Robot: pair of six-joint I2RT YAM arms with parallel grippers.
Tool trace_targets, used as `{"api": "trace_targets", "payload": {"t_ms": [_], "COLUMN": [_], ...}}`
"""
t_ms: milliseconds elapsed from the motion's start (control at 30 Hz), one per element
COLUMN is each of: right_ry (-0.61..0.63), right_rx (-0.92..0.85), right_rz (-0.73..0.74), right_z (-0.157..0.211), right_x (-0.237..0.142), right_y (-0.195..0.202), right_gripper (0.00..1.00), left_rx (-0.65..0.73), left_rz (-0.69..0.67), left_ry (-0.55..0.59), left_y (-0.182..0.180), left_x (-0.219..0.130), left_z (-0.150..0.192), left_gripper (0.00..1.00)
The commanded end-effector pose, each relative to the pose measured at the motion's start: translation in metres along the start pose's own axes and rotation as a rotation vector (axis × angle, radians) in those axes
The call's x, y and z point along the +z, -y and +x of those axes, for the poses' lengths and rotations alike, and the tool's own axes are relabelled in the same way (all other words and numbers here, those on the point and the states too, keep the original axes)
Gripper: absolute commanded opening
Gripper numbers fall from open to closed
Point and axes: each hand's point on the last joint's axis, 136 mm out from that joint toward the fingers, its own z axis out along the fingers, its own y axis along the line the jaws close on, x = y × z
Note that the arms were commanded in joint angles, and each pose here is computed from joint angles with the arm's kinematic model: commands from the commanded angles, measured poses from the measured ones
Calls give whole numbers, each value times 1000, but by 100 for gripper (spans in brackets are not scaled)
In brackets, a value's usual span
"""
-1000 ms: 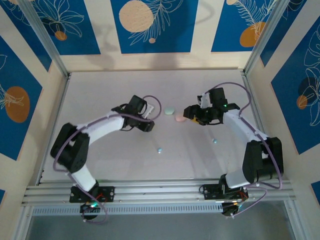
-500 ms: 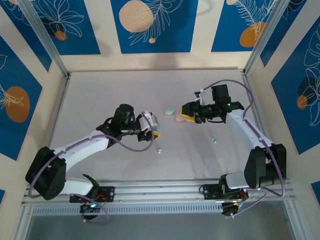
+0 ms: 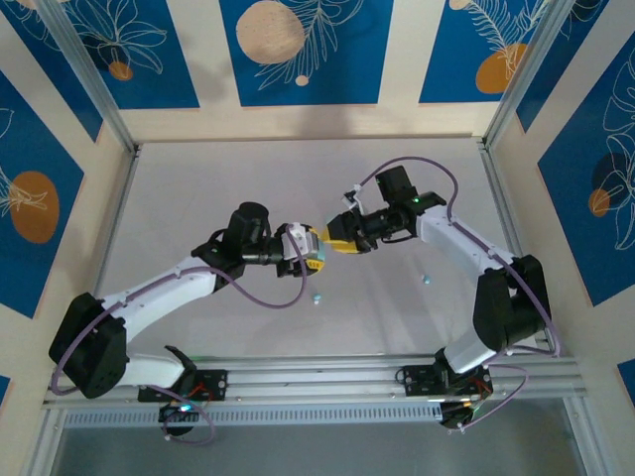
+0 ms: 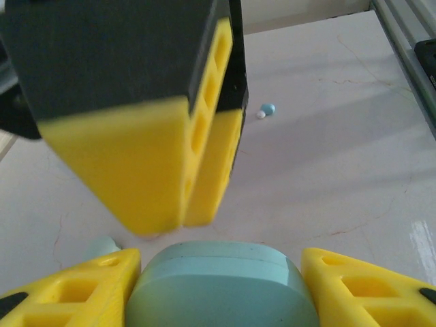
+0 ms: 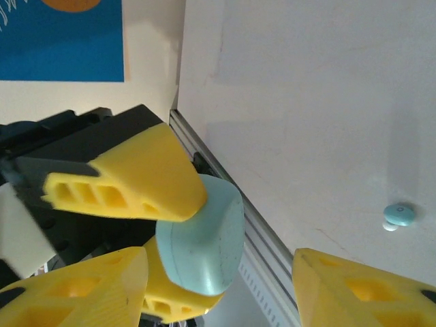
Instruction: Insert wireless bluetooth earbuds into charging case
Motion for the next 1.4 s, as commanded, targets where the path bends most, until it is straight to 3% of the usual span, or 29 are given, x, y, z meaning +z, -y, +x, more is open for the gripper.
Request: {"api": "trace_targets", "payload": {"t_ms": [0, 333, 600, 700, 767, 967, 1100, 1233, 1367], "right_ry": [-30, -58, -40, -22, 5, 171, 313, 475, 618], "right_rx": [-27, -41, -44, -49, -48, -26, 25, 107, 169], "right_rz": [-21, 0, 42, 48, 36, -51, -98, -152, -186], "right_z": [0, 1, -1, -3, -6, -25, -40, -53, -58], "right_x": [8, 22, 23, 20, 16, -11, -30, -45, -52], "right_y": [-11, -13, -10, -11, -13, -22, -23, -24, -27], "right_gripper": [59, 54, 28, 21, 18, 13, 13, 14, 15], "left_rx": [49, 19, 15, 9, -9, -135, -280, -396, -425], "left_rz": [16, 7, 11, 1, -23, -181, -294, -373, -411], "left_ry": [26, -2, -11, -14, -19, 15, 113, 228, 299], "left_y": [1, -4, -3, -5, -9, -32, -46, -57, -56], "left_x": [-3, 1, 1, 1, 1, -8, -18, -24, -14], "left_z": [-18, -17, -17, -17, -16, -20, -27, -35, -50], "left_gripper": [43, 43, 45, 53, 66, 89, 89, 83, 83]}}
